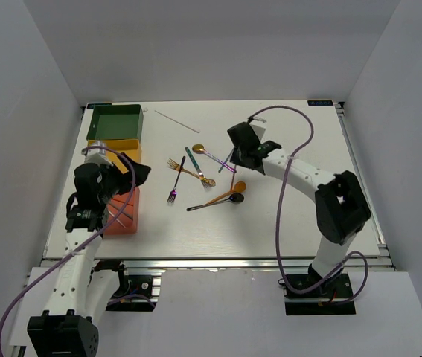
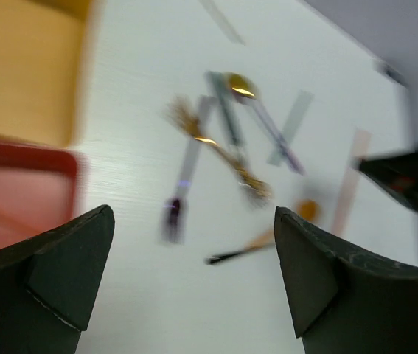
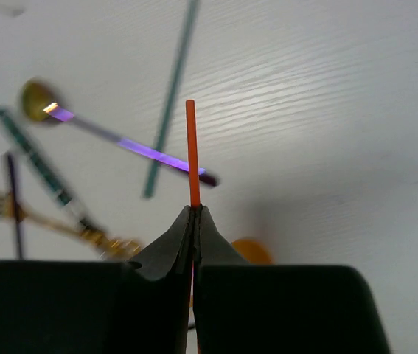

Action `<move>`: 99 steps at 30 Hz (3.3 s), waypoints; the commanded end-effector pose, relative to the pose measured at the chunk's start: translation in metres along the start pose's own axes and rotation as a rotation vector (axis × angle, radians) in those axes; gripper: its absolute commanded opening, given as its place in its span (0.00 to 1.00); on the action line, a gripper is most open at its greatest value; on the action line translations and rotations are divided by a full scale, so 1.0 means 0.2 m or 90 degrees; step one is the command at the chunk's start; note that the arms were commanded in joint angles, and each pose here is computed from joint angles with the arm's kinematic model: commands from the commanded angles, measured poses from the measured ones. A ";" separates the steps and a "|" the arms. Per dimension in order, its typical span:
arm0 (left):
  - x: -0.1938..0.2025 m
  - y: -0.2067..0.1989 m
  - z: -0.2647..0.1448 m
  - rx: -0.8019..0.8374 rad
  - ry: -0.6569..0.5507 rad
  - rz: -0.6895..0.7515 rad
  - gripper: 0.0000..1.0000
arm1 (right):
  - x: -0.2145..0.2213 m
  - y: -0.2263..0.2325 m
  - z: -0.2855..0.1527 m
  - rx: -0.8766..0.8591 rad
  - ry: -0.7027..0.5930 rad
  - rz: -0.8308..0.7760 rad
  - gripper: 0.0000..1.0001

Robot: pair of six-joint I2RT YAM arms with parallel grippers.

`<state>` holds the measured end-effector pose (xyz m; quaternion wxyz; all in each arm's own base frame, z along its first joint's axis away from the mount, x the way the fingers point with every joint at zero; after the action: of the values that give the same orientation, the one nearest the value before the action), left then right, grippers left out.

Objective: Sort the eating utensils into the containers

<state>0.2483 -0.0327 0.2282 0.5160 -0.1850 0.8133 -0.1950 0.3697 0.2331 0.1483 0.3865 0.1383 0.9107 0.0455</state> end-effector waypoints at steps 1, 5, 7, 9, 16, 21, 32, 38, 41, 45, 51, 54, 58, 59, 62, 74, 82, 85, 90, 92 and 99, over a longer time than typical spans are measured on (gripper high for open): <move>0.09 -0.32 -0.08 0.348 0.096 -0.045 0.98 | 0.06 0.31 -0.28 -0.259 0.009 -0.063 0.00; 0.10 -0.47 -0.17 0.516 0.106 -0.082 0.98 | 0.12 0.44 -0.68 -0.579 0.036 -0.029 0.00; 0.12 -0.50 -0.20 0.541 0.122 -0.074 0.98 | 0.15 0.46 -0.79 -0.670 0.016 0.005 0.00; 0.14 -0.53 -0.24 0.567 0.124 -0.065 0.98 | 0.13 0.49 -0.97 -0.767 -0.031 0.016 0.00; 0.23 -0.61 -0.33 0.629 0.139 -0.048 0.98 | 0.14 0.56 -1.25 -0.884 -0.094 0.045 0.00; 0.26 -0.63 -0.32 0.625 0.153 -0.038 0.95 | 0.12 0.60 -1.34 -0.906 -0.123 0.068 0.00; 0.26 -0.69 -0.35 0.660 0.163 -0.035 0.21 | 0.10 0.68 -1.39 -0.928 -0.126 0.085 0.00; 0.22 -0.68 -0.31 0.609 0.138 -0.024 0.00 | 0.10 0.68 -1.36 -0.893 -0.133 0.078 0.00; 0.18 -0.60 -0.19 0.441 0.115 -0.040 0.00 | 0.07 0.62 -1.26 -0.800 -0.154 0.088 0.28; 0.17 -0.30 0.03 0.047 0.133 -0.040 0.00 | -0.01 0.36 -1.03 -0.589 -0.168 0.169 0.59; 0.15 0.29 0.13 -0.285 0.151 -0.126 0.00 | -0.04 0.04 -0.92 -0.513 -0.179 0.210 0.60; 0.07 0.51 0.07 -0.394 0.121 -0.169 0.00 | -0.05 -0.04 -0.92 -0.484 -0.195 0.197 0.60; 0.02 0.63 0.01 -0.443 0.115 -0.195 0.00 | -0.06 -0.08 -0.93 -0.473 -0.209 0.180 0.60; 0.02 0.64 0.01 -0.449 0.122 -0.190 0.00 | -0.06 -0.08 -0.93 -0.473 -0.210 0.178 0.60; 0.06 0.64 0.02 -0.439 0.140 -0.189 0.00 | -0.05 -0.09 -0.92 -0.471 -0.209 0.173 0.60; 0.17 0.60 0.05 -0.363 0.176 -0.211 0.24 | 0.00 -0.05 -0.86 -0.484 -0.179 0.163 0.60; 0.17 0.54 0.03 -0.318 0.184 -0.215 0.71 | -0.01 -0.04 -0.85 -0.472 -0.184 0.155 0.60; 0.10 0.49 0.00 -0.294 0.159 -0.209 0.76 | -0.02 -0.02 -0.83 -0.463 -0.179 0.146 0.60; -0.04 0.35 -0.05 -0.204 0.093 -0.178 0.98 | -0.01 0.05 -0.64 -0.337 -0.127 0.086 0.89; -0.05 0.29 -0.05 -0.162 0.083 -0.144 0.98 | -0.01 0.08 -0.53 -0.238 -0.083 0.038 0.89; -0.10 0.22 -0.11 -0.149 -0.057 -0.042 0.98 | -0.12 0.17 -0.19 0.024 -0.060 -0.016 0.89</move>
<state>0.2320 0.0100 0.2169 0.4606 -0.2827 0.8307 -0.1337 0.3557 0.2878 0.2220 0.4505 0.1180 0.8715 0.1539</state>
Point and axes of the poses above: each gripper's point midway between its finger pads, its own z axis out along the fingers, its own y axis along the line the jaws close on, x = y × z, the point moved 5 cm from there along -z, back along the fingers, and after that the axes turned 1 degree about -z, right-handed, at the moved point
